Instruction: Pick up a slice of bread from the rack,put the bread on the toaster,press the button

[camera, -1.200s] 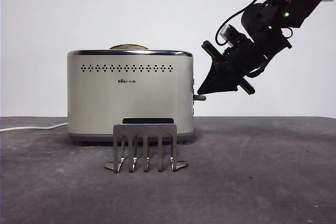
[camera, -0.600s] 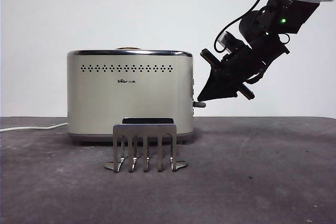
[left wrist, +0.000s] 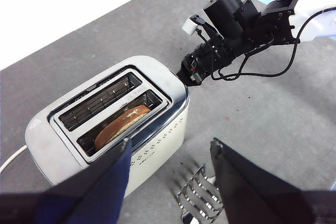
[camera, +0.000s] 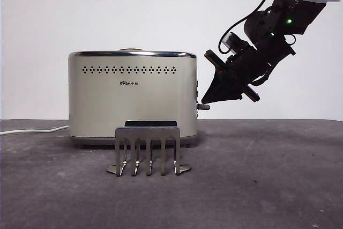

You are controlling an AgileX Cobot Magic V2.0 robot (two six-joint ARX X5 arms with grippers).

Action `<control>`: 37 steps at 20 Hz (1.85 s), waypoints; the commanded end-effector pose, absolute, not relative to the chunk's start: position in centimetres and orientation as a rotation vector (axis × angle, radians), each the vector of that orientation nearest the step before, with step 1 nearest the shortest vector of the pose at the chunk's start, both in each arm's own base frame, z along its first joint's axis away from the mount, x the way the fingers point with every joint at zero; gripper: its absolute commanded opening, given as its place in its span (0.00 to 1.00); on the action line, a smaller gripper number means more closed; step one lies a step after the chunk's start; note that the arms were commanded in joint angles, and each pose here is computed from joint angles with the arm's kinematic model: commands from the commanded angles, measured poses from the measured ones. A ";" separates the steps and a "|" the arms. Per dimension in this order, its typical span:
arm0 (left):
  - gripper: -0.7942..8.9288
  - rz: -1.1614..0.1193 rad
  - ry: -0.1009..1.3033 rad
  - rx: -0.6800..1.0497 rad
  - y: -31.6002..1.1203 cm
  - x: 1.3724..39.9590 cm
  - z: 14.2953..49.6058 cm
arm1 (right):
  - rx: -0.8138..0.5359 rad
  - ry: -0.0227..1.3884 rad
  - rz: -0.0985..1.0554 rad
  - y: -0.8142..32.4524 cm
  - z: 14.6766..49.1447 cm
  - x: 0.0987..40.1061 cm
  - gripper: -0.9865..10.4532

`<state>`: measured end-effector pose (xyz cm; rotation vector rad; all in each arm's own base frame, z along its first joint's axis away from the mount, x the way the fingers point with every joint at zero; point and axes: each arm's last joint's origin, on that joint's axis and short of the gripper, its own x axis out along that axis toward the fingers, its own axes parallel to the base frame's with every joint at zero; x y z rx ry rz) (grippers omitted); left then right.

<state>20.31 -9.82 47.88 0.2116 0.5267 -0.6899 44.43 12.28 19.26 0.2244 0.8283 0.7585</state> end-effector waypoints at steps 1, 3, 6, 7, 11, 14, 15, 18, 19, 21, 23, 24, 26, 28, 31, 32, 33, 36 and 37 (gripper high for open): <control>0.34 -0.689 0.530 0.200 -9.8 20.3 47.9 | 0.225 0.954 0.717 12.3 15.8 44.1 0.08; 0.34 -0.687 0.533 0.201 -9.8 20.3 47.9 | 0.225 0.956 0.717 12.3 15.8 44.1 0.08; 0.34 -0.686 0.533 0.201 -9.8 20.3 47.9 | 0.225 0.956 0.717 12.3 15.8 44.1 0.08; 0.34 -0.686 0.533 0.201 -9.8 20.3 47.9 | 0.225 0.956 0.717 12.3 15.8 44.1 0.08; 0.34 -0.686 0.533 0.201 -9.8 20.3 47.9 | 0.226 0.916 0.722 12.3 16.4 44.3 0.08; 0.34 -0.686 0.539 0.201 -9.8 20.3 47.8 | 0.219 0.837 0.728 12.0 19.0 44.1 0.08; 0.34 -0.686 0.544 0.202 -9.8 20.3 47.8 | 0.215 0.805 0.731 11.9 20.3 43.9 0.08; 0.34 -0.686 0.549 0.203 -9.8 20.2 47.7 | 0.199 0.699 0.731 11.1 24.9 42.7 0.08; 0.34 -0.686 0.549 0.203 -9.8 20.2 47.7 | 0.197 0.663 0.730 10.8 26.7 42.0 0.08; 0.34 -0.686 0.550 0.204 -9.8 20.2 47.7 | 0.193 0.621 0.730 10.1 29.9 40.3 0.08; 0.34 -0.686 0.555 0.204 -9.8 20.2 47.7 | 0.189 0.599 0.728 9.4 33.1 37.9 0.08; 0.34 -0.686 0.558 0.204 -9.7 20.2 47.7 | 0.186 0.601 0.732 9.2 34.4 36.5 0.08; 0.34 -0.687 0.572 0.205 -9.7 20.1 47.6 | 0.160 0.638 0.741 8.5 36.8 33.2 0.08; 0.34 -0.688 0.605 0.207 -9.6 19.9 47.3 | 0.115 0.698 0.756 7.8 38.3 29.7 0.08; 0.34 -0.689 0.660 0.211 -9.5 19.6 46.9 | 0.059 0.767 0.791 7.3 39.7 25.6 0.08; 0.34 -0.689 0.675 0.213 -9.5 19.6 46.8 | 0.047 0.781 0.799 7.2 40.0 24.6 0.08; 0.34 -0.689 0.688 0.214 -9.4 19.5 46.7 | 0.037 0.791 0.806 7.1 40.2 23.8 0.08; 0.34 -0.690 0.734 0.217 -9.3 19.2 46.4 | 0.011 0.820 0.820 6.3 41.1 20.5 0.08; 0.34 -0.690 0.747 0.218 -9.3 19.1 46.3 | 0.000 0.820 0.825 6.1 41.5 19.5 0.08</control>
